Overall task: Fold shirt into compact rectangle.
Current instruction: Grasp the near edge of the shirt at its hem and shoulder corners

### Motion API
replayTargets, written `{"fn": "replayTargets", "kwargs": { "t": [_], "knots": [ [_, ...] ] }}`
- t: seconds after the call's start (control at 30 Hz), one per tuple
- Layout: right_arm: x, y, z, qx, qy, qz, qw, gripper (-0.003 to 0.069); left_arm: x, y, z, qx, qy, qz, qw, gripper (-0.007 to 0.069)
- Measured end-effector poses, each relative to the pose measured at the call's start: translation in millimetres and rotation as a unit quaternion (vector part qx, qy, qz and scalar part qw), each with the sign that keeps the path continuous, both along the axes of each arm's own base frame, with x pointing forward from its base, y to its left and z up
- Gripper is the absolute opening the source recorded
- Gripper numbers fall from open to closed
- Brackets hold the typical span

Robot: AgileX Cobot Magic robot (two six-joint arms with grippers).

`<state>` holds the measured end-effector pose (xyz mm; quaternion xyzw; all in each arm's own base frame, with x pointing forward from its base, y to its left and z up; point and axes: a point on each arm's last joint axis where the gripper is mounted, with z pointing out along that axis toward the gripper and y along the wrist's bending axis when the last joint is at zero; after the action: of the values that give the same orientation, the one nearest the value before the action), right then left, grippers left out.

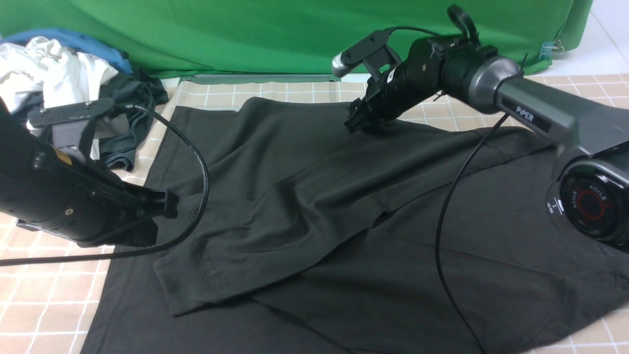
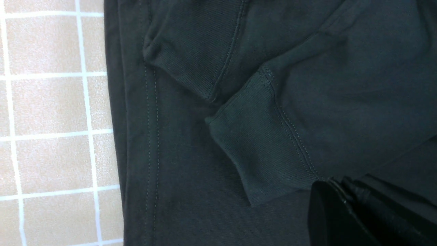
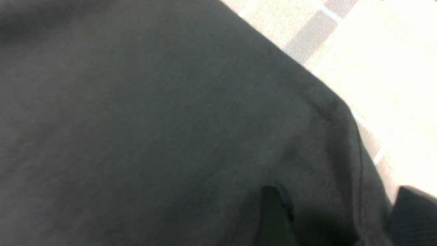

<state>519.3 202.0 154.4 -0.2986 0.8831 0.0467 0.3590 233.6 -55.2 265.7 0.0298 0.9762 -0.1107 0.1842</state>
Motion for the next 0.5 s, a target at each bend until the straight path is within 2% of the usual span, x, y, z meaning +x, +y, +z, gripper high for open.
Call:
{"fn": "replayTargets", "kwargs": {
  "t": [0.03,0.13,0.23,0.3,0.5],
  "knots": [
    [1,-1,-3,-0.004,-0.002,-0.003,1.0,0.0402,0,0,0,0.0,0.0,0.0,1.0,0.0018],
    [4,-2,-6,-0.013,-0.018,-0.011,1.0,0.0197,0,0,0,0.001,0.0,0.0,1.0,0.0018],
    [9,-6,-3,-0.013,-0.041,-0.015,0.999,0.0059,-1,0,0,0.001,0.004,-0.001,1.0,0.0018],
    [12,-10,-2,-0.008,-0.054,-0.022,0.998,0.0038,-2,0,-1,0.002,0.009,-0.002,1.0,0.0018],
    [21,-31,0,0.005,-0.064,-0.053,0.997,0.0036,-3,0,-1,0.003,0.017,-0.004,1.0,0.0018]
  ]
}}
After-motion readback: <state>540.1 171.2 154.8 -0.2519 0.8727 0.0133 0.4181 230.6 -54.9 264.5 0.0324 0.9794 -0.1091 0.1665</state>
